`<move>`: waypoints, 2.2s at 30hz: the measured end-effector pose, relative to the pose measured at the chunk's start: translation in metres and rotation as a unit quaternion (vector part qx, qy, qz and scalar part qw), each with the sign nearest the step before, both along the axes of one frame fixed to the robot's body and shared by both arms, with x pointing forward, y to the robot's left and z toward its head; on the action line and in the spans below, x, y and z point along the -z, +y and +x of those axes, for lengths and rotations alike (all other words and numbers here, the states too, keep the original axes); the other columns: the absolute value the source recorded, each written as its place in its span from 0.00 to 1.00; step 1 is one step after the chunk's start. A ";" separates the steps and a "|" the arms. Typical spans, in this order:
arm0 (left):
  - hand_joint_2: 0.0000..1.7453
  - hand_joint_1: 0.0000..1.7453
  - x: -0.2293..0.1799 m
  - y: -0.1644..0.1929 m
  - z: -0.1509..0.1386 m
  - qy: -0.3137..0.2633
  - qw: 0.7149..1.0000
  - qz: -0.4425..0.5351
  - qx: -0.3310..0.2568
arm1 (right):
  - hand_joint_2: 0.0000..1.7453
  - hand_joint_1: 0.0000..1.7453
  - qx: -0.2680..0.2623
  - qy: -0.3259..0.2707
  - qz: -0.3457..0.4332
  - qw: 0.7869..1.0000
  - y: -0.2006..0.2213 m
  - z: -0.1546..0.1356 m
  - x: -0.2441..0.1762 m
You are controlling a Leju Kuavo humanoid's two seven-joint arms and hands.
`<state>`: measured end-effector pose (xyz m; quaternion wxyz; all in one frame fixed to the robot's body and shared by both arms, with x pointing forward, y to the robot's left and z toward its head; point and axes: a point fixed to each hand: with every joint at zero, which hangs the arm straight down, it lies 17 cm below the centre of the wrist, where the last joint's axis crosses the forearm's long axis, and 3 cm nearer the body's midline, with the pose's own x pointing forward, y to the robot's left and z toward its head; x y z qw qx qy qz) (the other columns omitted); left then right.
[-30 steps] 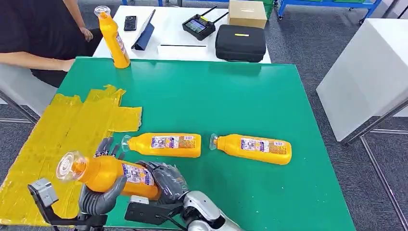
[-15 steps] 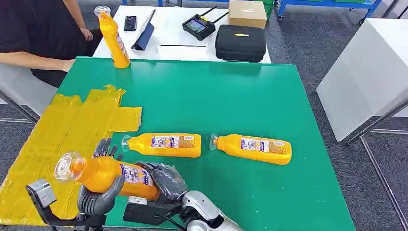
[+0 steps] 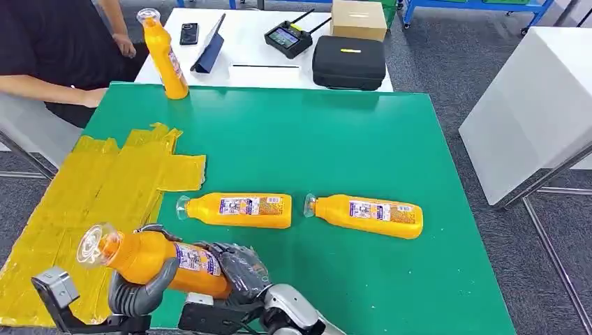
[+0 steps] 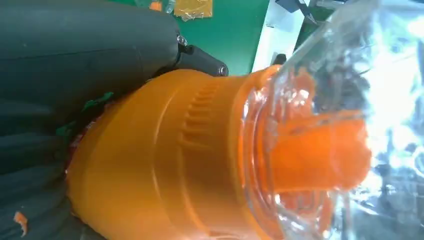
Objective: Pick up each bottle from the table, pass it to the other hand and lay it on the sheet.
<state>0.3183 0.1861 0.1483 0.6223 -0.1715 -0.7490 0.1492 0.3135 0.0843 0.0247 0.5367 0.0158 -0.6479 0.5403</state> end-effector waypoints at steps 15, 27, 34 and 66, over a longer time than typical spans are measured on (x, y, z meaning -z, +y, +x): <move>1.00 1.00 -0.020 0.046 0.009 -0.052 0.946 0.280 -0.156 | 0.00 0.00 0.069 -0.008 0.039 0.997 -0.030 0.008 -0.011; 1.00 1.00 -0.014 0.094 0.017 -0.073 0.746 0.605 -0.268 | 0.00 0.00 0.128 -0.034 0.097 0.986 -0.068 0.028 -0.051; 1.00 1.00 0.062 0.089 0.043 -0.034 0.610 0.762 -0.215 | 0.00 0.00 0.126 -0.033 0.102 0.986 -0.070 0.030 -0.056; 0.00 0.00 0.241 0.102 0.076 0.045 0.433 0.899 0.043 | 1.00 0.00 0.172 -0.094 -0.045 0.980 -0.099 0.054 -0.035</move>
